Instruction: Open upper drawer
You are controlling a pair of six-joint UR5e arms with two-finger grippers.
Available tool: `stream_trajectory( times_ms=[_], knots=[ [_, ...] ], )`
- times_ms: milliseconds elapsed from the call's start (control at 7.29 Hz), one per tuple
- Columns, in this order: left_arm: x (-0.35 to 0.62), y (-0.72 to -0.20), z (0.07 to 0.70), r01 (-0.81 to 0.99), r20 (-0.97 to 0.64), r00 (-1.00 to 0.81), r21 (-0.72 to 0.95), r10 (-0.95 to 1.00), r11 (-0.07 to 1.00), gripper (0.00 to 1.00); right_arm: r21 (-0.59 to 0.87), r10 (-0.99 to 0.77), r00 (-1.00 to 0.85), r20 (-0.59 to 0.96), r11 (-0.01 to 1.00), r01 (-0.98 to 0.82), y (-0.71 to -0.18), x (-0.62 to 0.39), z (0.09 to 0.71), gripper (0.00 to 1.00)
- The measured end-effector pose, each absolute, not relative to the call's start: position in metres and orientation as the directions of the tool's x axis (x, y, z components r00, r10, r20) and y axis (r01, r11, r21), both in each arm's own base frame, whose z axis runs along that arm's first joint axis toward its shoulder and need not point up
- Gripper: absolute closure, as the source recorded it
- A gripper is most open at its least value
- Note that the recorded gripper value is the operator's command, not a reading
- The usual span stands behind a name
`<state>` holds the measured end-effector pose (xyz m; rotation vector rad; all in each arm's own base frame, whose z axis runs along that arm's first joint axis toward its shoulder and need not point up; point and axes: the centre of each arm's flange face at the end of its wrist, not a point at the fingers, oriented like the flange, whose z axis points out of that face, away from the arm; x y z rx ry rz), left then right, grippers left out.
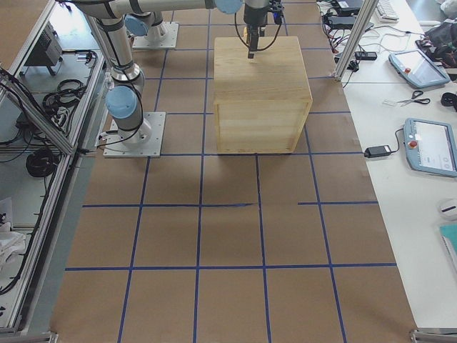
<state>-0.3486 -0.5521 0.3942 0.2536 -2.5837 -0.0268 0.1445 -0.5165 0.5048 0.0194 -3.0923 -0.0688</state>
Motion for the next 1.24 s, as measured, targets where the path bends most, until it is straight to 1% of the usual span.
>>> stream_trajectory(
  times_ms=[1235],
  knots=[
    [-0.367, -0.555, 0.363, -0.136, 0.487, -0.861, 0.062, -0.149, 0.989, 0.00, 0.044, -0.014, -0.999, 0.048, 0.999, -0.012, -0.516, 0.145, 0.505, 0.00]
  ],
)
